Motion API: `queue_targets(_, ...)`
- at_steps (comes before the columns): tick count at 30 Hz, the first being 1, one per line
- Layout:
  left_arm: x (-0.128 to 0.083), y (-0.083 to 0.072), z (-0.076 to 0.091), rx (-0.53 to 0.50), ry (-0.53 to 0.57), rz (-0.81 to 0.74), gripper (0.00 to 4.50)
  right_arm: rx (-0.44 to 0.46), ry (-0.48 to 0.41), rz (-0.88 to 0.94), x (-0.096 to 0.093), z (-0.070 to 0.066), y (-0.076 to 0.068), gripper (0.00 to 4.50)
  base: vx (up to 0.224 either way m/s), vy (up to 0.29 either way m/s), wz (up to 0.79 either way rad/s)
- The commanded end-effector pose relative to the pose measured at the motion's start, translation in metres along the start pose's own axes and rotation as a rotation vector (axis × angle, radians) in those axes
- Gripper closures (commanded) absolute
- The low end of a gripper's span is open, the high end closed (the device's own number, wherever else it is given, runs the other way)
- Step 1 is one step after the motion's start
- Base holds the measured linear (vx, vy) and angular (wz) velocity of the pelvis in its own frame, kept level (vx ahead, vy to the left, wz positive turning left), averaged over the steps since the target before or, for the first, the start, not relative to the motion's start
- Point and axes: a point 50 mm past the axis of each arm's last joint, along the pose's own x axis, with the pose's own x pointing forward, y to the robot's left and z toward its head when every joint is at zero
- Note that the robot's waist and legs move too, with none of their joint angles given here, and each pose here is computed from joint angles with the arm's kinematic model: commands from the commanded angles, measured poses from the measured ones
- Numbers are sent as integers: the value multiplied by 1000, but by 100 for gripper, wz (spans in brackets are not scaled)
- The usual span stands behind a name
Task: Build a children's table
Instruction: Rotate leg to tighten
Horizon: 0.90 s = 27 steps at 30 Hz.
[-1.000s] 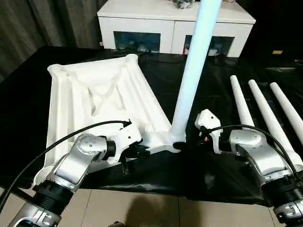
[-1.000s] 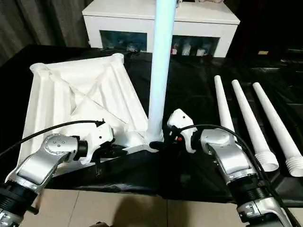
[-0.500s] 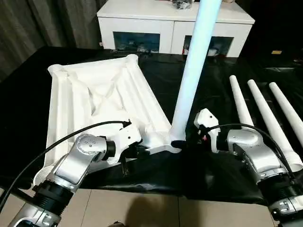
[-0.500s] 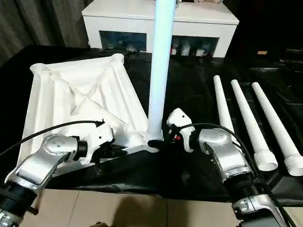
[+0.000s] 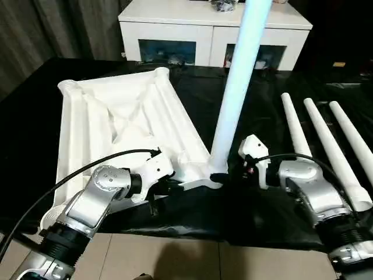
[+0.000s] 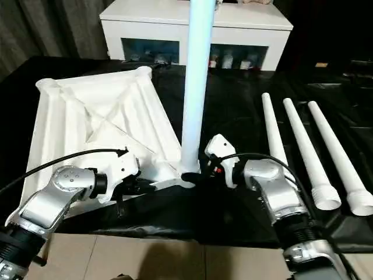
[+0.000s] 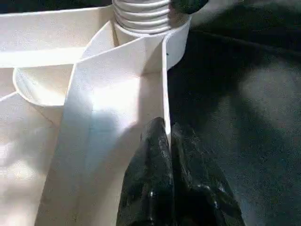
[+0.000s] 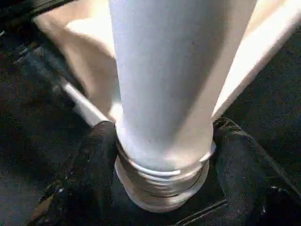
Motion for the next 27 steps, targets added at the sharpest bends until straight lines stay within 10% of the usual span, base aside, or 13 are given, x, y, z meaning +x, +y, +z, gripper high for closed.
queue_targets(1, 16, 3, 10, -67, -75, 84, 450, 94, -16, -130, 16, -6, 2, 178, 0, 0, 0)
queue_targets(12, 60, 14, 31, -211, -17, 396, 450, 366, 56, -700, 64, -21, 6, 178, 0, 0, 0)
queue_targets(27, 49, 10, 24, -130, -32, 335, 450, 261, -69, -612, 59, 6, -5, 89, 0, 0, 0)
